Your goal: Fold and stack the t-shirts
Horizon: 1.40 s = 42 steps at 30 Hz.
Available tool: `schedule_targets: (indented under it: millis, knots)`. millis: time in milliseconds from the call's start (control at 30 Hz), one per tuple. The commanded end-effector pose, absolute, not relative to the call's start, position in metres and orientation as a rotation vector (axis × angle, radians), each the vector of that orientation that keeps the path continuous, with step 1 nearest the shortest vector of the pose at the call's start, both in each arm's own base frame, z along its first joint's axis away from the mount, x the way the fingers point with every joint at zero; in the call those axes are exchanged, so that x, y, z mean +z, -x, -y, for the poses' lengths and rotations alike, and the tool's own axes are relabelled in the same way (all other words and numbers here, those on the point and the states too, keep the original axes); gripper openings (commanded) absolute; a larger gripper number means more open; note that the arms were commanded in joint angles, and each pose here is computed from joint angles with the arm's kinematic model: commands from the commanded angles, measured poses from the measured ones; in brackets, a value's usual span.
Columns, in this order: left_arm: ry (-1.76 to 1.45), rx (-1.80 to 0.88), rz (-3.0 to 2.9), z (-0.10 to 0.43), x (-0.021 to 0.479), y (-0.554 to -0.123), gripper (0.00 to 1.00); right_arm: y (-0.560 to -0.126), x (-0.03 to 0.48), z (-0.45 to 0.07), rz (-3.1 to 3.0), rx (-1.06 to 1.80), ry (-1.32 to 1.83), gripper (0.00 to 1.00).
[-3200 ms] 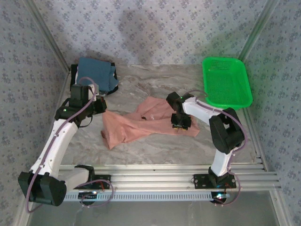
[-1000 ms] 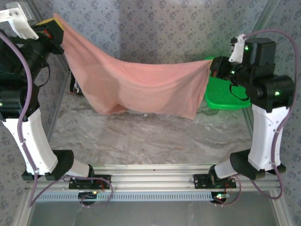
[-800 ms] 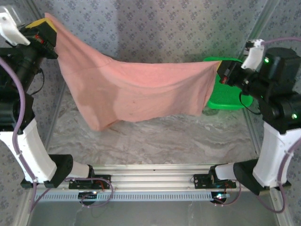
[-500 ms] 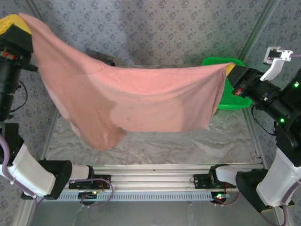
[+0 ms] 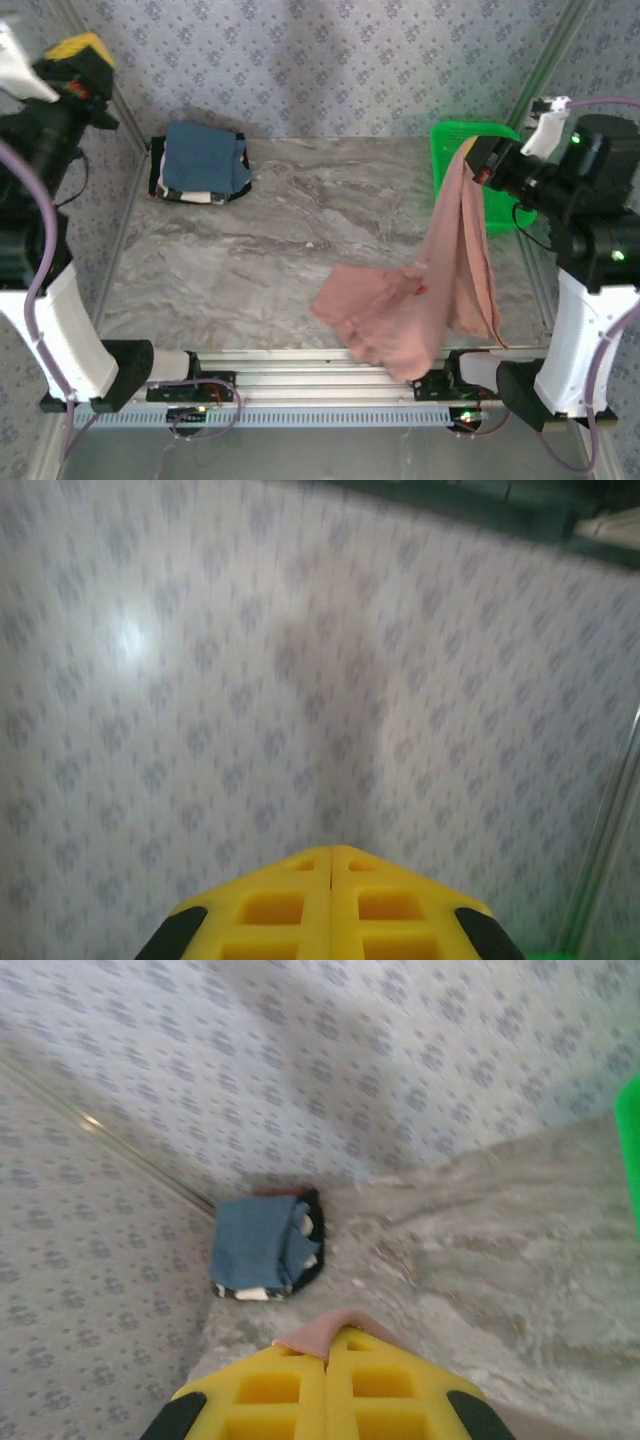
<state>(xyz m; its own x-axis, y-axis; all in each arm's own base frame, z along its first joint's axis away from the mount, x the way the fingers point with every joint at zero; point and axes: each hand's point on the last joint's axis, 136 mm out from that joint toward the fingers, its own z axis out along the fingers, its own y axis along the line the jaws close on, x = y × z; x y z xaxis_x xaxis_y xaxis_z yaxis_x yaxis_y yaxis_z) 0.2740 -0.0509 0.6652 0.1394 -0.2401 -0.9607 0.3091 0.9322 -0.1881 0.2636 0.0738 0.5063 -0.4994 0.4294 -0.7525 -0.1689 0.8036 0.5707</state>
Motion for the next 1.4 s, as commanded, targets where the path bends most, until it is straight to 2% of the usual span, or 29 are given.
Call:
schedule_targets:
  millis: [0,133,233,300,467,667,767,900,1267,1367]
  knots:
    - [-0.047,-0.498,-1.555,0.064,0.606,-0.318,0.05,-0.299,0.483,-0.07,-1.977,0.754,-0.212,0.0]
    - [-0.023,-0.653,-1.699,0.089,0.543,-0.34,0.12,-0.329,0.462,-0.064,-2.007,0.787,-0.268,0.0]
    - [-0.057,-0.789,-1.836,0.129,0.479,-0.341,0.28,-0.341,0.452,-0.065,-2.044,0.795,-0.27,0.0]
    - [-0.131,-0.873,-1.951,0.171,0.431,-0.33,0.41,-0.346,0.441,-0.061,-2.08,0.767,-0.285,0.0]
    - [-0.365,-1.036,-2.253,0.269,0.315,-0.277,0.62,-0.356,0.406,-0.043,-2.183,0.682,-0.348,0.0]
    - [-0.627,-1.122,-2.673,0.349,0.2,-0.214,0.6,-0.368,0.386,-0.032,-2.229,0.63,-0.389,0.0]
    - [-0.641,-1.053,-2.831,0.361,0.15,-0.207,0.58,-0.371,0.383,-0.033,-2.235,0.639,-0.387,0.0]
    - [-0.683,-0.942,-2.948,0.376,0.11,-0.199,0.58,-0.368,0.382,-0.034,-2.247,0.634,-0.379,0.0]
    - [-0.771,-0.341,-3.186,0.367,0.01,-0.191,0.57,-0.361,0.382,-0.034,-2.253,0.624,-0.374,0.0]
    - [-0.747,-0.234,-3.192,0.36,-0.007,-0.203,0.49,-0.36,0.386,-0.034,-2.237,0.63,-0.374,0.0]
